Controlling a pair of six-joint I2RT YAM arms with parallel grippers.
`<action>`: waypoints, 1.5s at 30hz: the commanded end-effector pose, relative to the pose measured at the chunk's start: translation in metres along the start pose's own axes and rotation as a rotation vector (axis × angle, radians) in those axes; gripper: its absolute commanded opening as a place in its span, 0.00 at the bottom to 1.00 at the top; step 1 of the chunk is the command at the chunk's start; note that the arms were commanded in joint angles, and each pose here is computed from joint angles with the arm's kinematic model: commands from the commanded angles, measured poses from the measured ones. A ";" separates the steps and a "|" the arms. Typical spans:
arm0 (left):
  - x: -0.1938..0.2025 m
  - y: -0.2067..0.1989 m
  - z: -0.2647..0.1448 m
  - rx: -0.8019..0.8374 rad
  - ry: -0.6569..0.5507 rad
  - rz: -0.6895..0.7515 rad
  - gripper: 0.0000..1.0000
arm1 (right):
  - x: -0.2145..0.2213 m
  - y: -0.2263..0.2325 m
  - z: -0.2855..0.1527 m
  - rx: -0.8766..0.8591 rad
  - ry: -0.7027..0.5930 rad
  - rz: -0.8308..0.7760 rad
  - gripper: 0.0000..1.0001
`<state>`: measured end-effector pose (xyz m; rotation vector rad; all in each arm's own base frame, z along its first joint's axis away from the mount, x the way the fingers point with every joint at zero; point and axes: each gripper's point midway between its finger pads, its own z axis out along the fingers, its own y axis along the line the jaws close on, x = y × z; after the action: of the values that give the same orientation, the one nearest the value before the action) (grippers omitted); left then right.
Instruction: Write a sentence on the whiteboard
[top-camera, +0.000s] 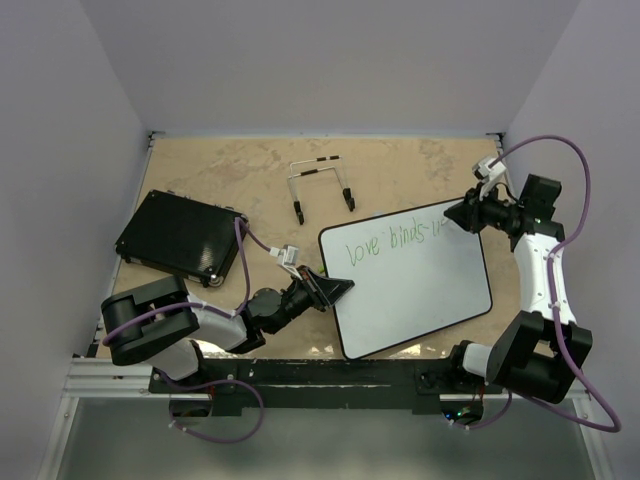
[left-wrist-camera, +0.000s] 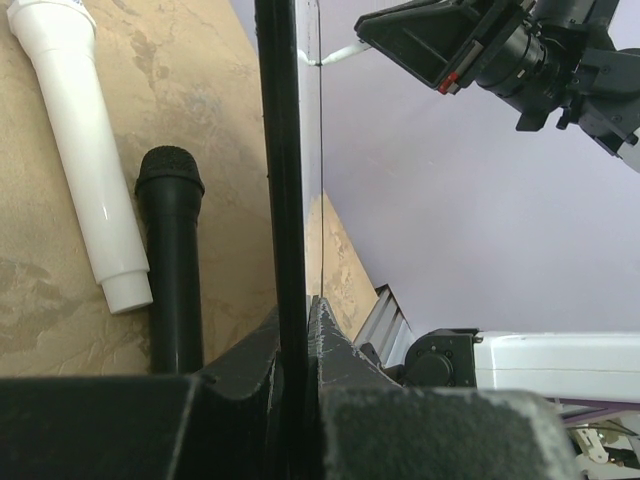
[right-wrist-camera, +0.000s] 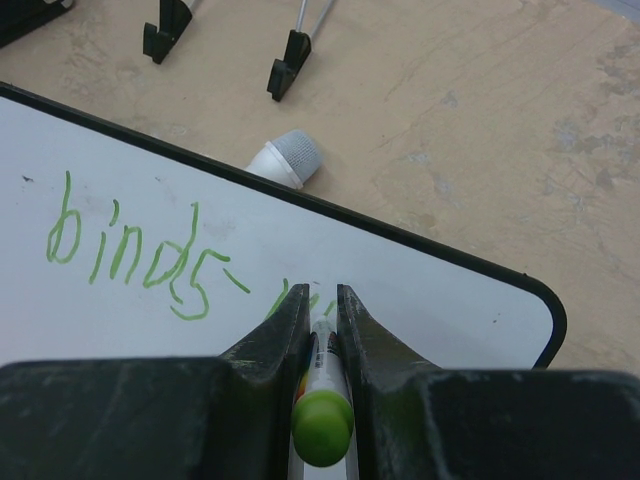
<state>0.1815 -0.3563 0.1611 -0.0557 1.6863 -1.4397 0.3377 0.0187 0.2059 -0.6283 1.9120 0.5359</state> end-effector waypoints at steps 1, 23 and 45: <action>-0.016 -0.021 0.004 0.089 -0.062 0.082 0.00 | 0.005 0.006 -0.002 -0.025 0.023 -0.013 0.00; -0.017 -0.022 0.004 0.093 -0.064 0.081 0.00 | 0.024 0.002 -0.008 0.021 0.101 -0.014 0.00; -0.015 -0.019 0.003 0.088 -0.058 0.080 0.00 | -0.038 0.033 -0.039 -0.026 0.006 -0.135 0.00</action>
<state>0.1816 -0.3563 0.1610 -0.0536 1.6865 -1.4401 0.3102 0.0268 0.2134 -0.7062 1.9530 0.5755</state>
